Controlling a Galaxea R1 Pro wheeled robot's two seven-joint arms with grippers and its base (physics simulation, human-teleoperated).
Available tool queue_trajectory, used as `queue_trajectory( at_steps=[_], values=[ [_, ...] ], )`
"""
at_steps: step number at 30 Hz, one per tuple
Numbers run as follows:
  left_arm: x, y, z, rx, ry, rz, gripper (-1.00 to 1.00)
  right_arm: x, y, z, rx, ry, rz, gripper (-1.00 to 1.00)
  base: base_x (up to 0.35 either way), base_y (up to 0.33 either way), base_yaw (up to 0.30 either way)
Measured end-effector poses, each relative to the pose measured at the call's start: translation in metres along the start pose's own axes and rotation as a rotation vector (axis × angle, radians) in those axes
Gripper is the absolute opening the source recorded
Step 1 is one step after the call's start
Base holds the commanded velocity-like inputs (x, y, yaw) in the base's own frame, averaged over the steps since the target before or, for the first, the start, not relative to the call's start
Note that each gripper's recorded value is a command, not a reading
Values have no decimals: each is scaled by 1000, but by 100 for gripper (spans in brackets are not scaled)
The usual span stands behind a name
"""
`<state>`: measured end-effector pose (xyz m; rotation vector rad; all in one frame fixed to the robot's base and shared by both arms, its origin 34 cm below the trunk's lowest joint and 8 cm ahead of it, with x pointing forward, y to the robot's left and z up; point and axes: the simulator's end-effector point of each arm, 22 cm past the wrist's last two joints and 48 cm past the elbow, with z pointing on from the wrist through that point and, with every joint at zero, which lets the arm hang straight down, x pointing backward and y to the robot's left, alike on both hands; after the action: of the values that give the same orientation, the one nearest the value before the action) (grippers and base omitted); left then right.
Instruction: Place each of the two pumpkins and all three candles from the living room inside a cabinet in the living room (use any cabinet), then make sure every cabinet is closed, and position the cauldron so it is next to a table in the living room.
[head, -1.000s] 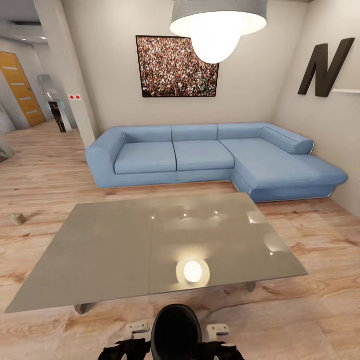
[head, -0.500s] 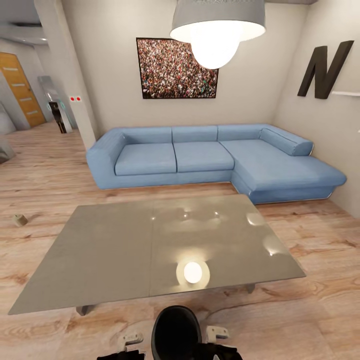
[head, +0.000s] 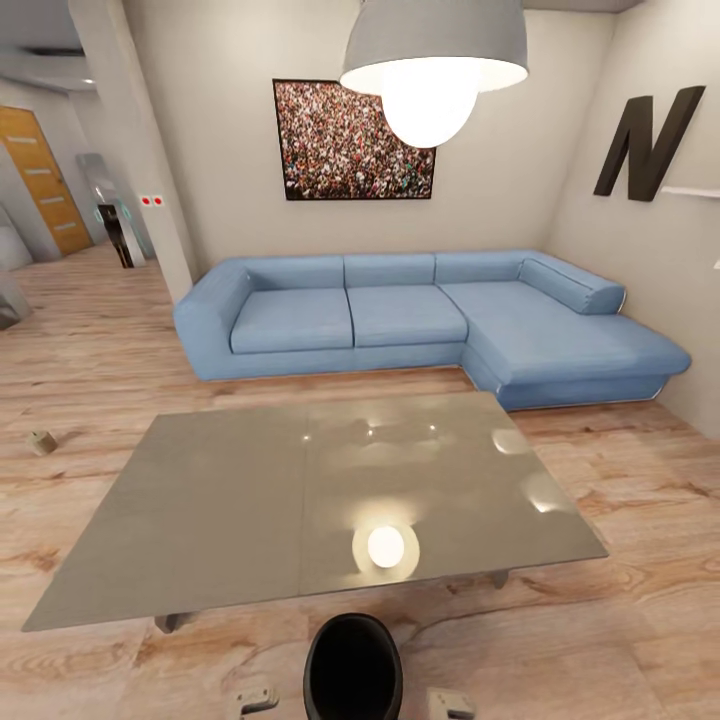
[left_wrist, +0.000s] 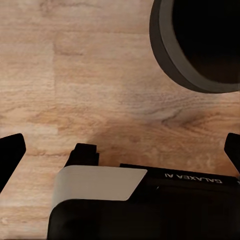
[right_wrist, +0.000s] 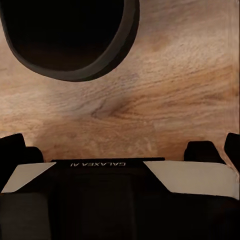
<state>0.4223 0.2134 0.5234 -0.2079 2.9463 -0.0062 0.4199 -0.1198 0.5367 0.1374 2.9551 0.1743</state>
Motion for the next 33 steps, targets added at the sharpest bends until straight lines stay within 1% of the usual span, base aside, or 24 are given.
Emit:
queue_trajectory(
  at_steps=[4,8,10,14,23,30,33],
  values=[
    [0,0,-6,-2,1,0,100,9,-13,-3,52,2,3,100,0,0,0],
    [-1,5,-11,-24,2,-1,100,9,-17,-8,69,-4,6,100,0,0,0],
    [-1,12,-14,-54,3,-1,100,8,-18,-11,72,-8,9,100,0,0,0],
    [-1,18,-20,-82,3,-1,100,7,-18,-16,74,-13,9,100,0,0,0],
    [-2,20,-32,-90,4,-2,100,14,-21,-27,84,-8,8,100,0,0,0],
    [-1,17,-41,-78,6,-2,100,14,-22,-35,84,-7,9,100,0,0,0],
    [4,17,-44,-77,18,-1,100,14,-22,-39,84,-6,9,100,0,0,0]
  ],
)
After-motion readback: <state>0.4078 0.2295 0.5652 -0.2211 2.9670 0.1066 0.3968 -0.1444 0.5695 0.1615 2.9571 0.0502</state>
